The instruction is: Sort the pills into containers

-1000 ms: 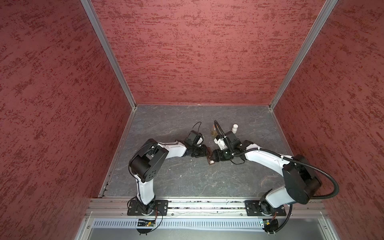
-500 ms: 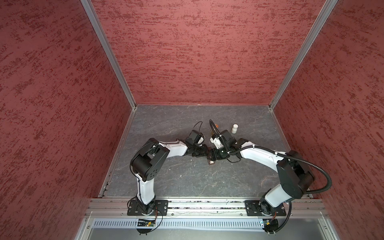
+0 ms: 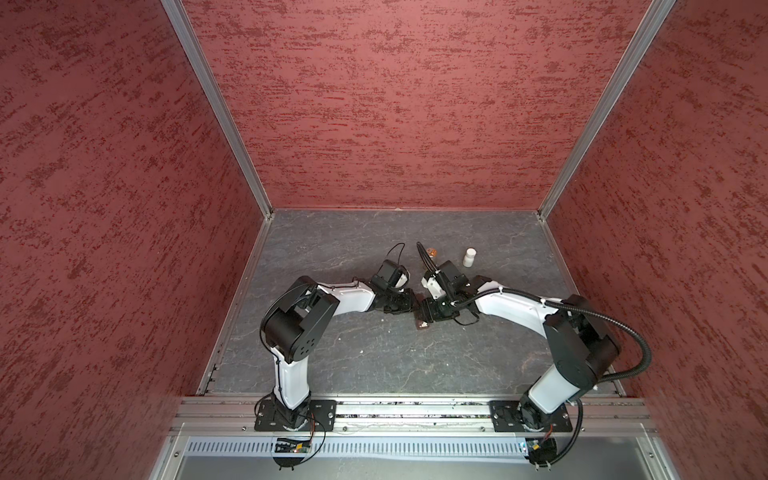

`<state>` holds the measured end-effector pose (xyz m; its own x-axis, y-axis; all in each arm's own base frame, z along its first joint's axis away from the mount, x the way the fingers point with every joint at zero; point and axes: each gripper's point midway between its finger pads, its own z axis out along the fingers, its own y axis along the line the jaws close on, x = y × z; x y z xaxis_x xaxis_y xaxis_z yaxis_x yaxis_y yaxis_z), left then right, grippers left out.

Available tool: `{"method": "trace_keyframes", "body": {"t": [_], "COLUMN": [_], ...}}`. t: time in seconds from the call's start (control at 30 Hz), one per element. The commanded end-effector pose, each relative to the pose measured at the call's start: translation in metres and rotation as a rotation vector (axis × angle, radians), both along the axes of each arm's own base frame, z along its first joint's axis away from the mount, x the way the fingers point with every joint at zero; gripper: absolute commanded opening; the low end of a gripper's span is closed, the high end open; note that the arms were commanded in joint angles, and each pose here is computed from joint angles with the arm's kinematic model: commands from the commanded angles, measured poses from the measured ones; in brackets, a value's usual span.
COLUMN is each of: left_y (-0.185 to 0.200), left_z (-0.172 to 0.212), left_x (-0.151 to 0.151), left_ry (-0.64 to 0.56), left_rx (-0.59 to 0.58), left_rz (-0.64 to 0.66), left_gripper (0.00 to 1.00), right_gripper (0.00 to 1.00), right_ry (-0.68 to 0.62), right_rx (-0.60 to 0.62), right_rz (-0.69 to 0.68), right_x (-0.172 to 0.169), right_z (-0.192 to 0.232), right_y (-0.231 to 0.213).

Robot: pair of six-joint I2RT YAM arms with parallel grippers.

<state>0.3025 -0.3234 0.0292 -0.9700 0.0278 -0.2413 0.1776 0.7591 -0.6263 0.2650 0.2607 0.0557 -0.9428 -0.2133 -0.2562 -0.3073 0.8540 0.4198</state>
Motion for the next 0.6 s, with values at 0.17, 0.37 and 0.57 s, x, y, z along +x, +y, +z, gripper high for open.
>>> {"method": "trace_keyframes", "body": {"t": [0.17,0.37,0.57], "left_y": [0.006,0.005,0.005], "left_z": [-0.016,-0.016,-0.013], "left_x": [-0.009,-0.008,-0.007], "left_ry": [0.036,0.036,0.028], "left_rx": [0.057,0.055,0.050], "left_rz": [-0.016,-0.019,-0.020], "left_gripper": [0.36,0.36,0.36], "right_gripper": [0.38,0.31,0.26], "right_ry": [0.028,0.063,0.091], "right_rx": [0.002,0.010,0.022], "right_rz": [-0.029,-0.033,-0.026], "right_x": [0.001,0.000,-0.004], "right_z": [-0.011,-0.022,-0.030], "right_y": [-0.009,-0.011,-0.008]}}
